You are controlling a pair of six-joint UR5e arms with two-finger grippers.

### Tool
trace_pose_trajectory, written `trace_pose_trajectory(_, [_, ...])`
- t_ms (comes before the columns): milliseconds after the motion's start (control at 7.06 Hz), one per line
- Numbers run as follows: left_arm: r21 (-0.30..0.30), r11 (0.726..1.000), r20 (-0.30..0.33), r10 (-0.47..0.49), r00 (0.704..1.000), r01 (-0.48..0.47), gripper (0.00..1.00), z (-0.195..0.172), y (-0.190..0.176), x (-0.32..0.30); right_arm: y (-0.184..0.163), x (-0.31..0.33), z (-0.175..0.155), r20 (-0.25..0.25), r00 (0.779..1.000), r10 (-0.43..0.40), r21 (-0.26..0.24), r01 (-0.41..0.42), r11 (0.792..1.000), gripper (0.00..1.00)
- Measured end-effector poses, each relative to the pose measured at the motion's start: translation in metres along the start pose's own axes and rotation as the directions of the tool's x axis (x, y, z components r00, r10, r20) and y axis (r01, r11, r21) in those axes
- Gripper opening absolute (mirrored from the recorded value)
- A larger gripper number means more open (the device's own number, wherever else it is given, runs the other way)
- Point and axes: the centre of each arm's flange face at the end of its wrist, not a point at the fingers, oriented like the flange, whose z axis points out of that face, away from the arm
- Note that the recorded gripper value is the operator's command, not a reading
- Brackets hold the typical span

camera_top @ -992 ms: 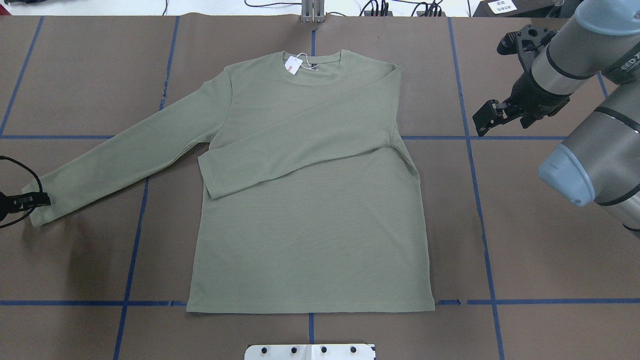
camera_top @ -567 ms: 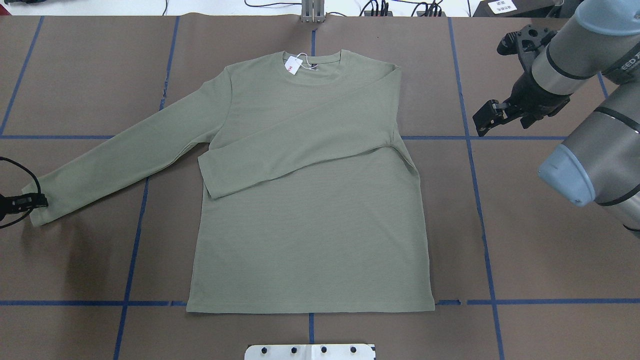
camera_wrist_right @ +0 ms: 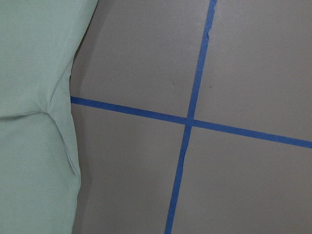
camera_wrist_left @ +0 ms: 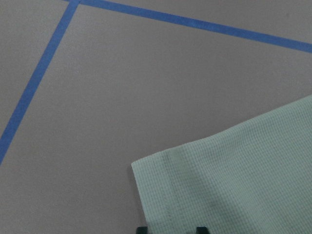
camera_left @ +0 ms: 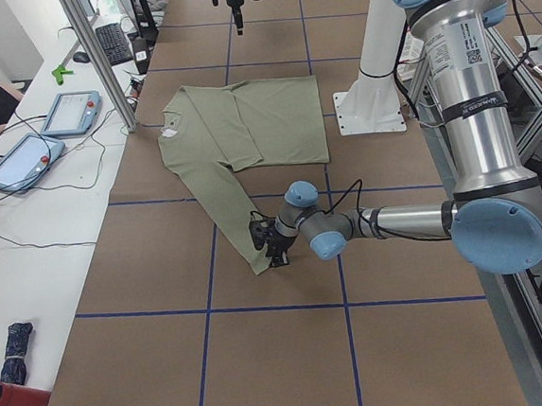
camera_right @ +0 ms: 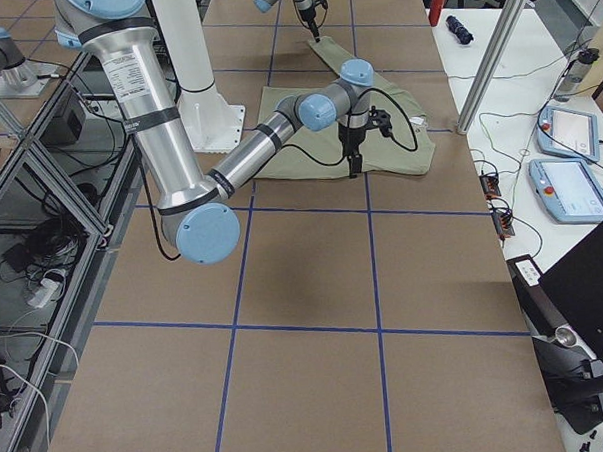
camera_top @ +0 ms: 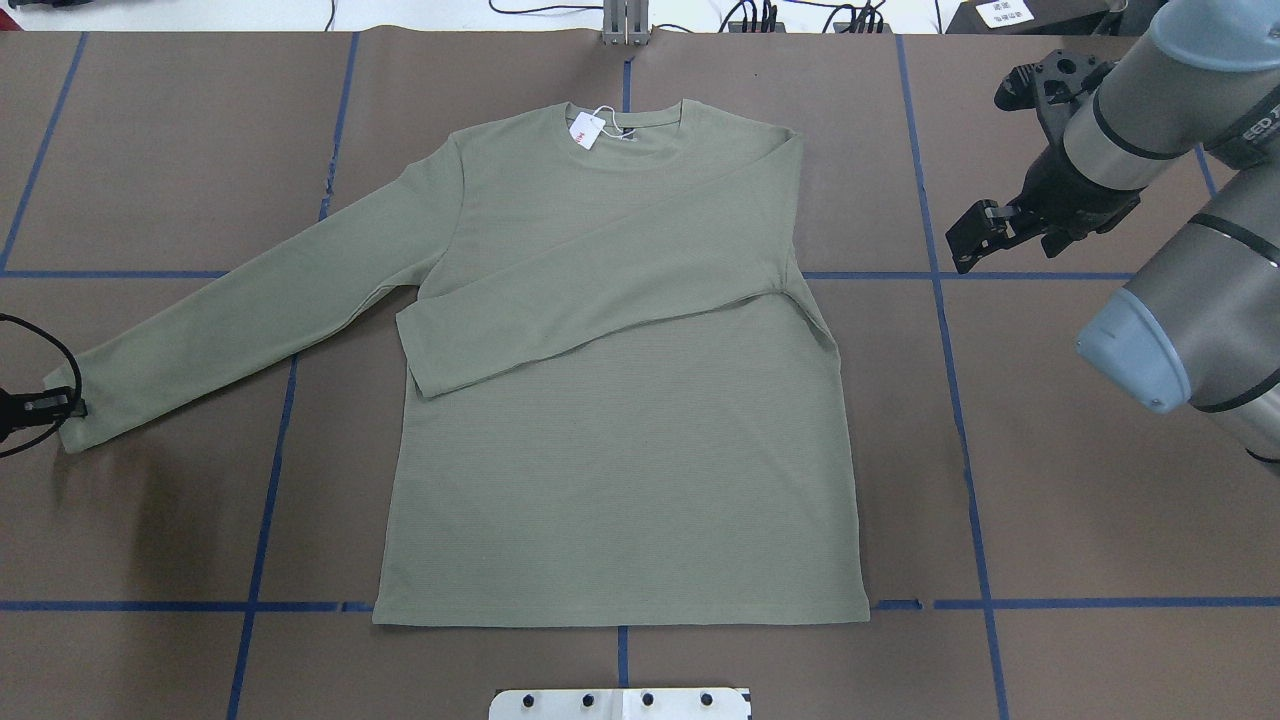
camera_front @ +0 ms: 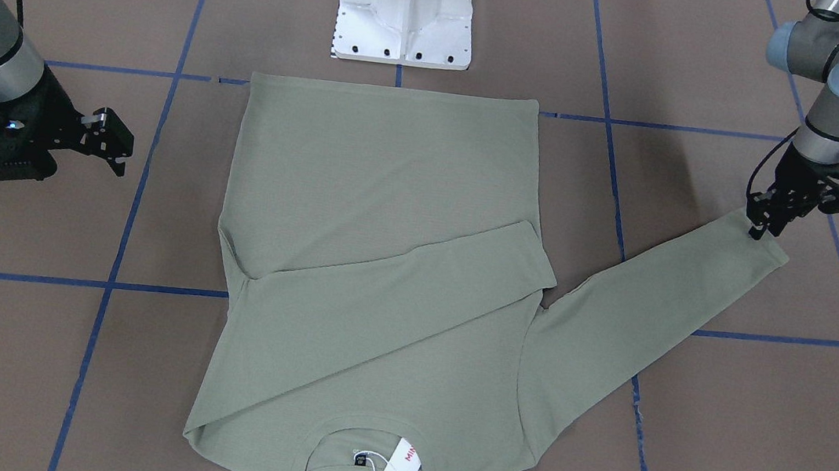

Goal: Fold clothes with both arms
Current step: 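Grasp the cuff of the other sleeve with the left gripper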

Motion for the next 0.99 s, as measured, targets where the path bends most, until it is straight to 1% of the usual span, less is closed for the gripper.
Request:
trace_pose_trajectory(142, [0.0,1.0,0.0,0.0,1.0,0.0,0.79,-0.0001,-0.0001,0.0,0.0,-0.0001,0.0,0.0,1.0,0.0,0.0,0.0,1.0,1.0])
trace_pose_trajectory(283, [0.001,1.0,-0.001,0.001,1.0,-0.001,0.8,-0.0003,-0.0002,0.0002,0.0,0.0,0.0,0.0,1.0,0.0,0.0,0.0,1.0,1.0])
trace_pose_trajectory(425, [0.0,1.0,0.001,0.002,1.0,-0.002,0.86,-0.0001,0.0,-0.0004,0.0,0.0,0.0,0.0,1.0,0.0,0.0,0.0,1.0,1.0])
trace_pose_trajectory(567, [-0.001,1.0,0.003,0.002,1.0,-0.002,0.88,0.0007,0.0004,-0.0014,0.0,0.0,0.0,0.0,1.0,0.0,0.0,0.0,1.0,1.0])
trace_pose_trajectory(850, [-0.003,1.0,0.008,0.002,1.0,-0.002,0.88,0.0024,0.0008,-0.003,-0.0001,-0.0002,-0.0002,0.0,1.0,0.0,0.0,0.0,1.0,1.0])
trace_pose_trajectory(992, [-0.003,1.0,0.008,0.001,1.0,-0.001,0.84,0.0027,0.001,-0.0029,-0.0001,-0.0002,-0.0002,0.0,1.0,0.0,0.0,0.0,1.0,1.0])
